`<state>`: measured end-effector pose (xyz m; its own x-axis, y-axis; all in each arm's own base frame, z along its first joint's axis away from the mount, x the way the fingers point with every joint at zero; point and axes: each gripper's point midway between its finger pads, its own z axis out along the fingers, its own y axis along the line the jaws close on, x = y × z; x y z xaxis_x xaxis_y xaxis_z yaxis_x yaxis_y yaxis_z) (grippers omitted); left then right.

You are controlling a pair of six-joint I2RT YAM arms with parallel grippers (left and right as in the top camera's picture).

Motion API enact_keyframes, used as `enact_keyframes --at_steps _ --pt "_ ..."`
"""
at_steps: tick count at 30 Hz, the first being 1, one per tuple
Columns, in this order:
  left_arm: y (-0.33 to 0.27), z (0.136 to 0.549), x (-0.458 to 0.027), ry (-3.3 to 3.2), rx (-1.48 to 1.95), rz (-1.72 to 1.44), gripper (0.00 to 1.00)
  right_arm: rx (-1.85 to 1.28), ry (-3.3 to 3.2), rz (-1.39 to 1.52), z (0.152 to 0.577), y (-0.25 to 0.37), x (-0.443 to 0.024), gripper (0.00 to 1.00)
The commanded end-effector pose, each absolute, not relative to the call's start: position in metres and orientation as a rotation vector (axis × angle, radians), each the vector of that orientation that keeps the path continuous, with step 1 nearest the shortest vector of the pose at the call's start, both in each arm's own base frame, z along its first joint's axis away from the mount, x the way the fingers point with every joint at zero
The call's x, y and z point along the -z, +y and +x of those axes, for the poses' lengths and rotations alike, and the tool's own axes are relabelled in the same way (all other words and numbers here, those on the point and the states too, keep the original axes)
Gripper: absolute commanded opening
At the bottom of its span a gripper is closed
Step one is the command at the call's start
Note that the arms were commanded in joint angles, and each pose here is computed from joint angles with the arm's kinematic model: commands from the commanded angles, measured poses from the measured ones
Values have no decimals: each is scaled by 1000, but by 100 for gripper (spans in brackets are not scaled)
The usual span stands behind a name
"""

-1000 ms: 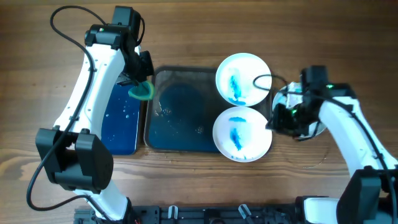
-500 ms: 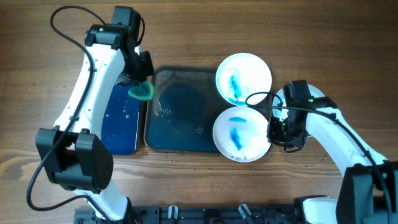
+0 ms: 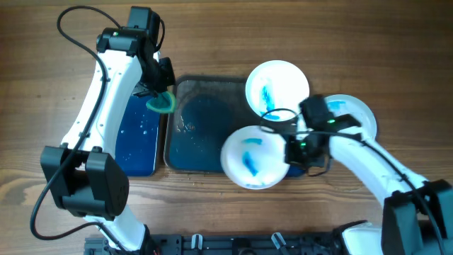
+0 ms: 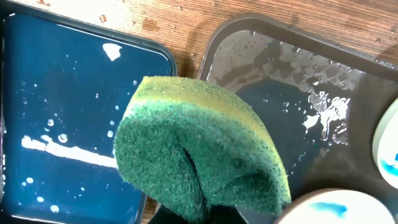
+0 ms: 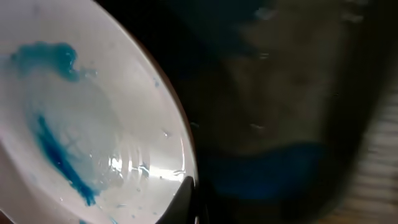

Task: Clean dirty plates on tray and stack at the side
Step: 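Grasp the lower-right stained plate rim with the right gripper, then scrub the held plate with the sponge in the left gripper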

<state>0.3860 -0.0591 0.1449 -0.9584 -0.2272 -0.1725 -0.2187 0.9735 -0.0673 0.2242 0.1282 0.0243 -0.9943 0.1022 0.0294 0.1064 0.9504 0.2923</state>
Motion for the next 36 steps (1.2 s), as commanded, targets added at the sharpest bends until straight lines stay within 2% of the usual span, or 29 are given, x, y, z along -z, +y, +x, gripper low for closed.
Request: enact_keyframes --at_steps 1,8,15,21,24,27,32,36 --pt "-63 391 -158 2902 102 -295 4 607 -3092 -316 233 171 -31 4" --pt "-63 392 -158 2896 104 -295 4 698 -3318 -548 277 214 -42 4" --pt "-63 393 -159 2894 105 -295 4 665 -3318 -522 283 229 -11 4" --pt "-64 394 -159 2890 107 -295 4 576 -3353 -293 300 234 -13 25" --pt "-63 392 -156 2897 106 -306 4 532 -3348 -200 308 231 -9 28" --pt "-63 386 -146 2922 108 -353 4 501 -3321 -125 315 229 6 27" --pt "-81 377 -123 2966 260 -372 4 495 -3289 -141 313 228 18 4" --pt "-106 369 -98 2993 437 -335 4 502 -3279 -181 312 229 18 4"
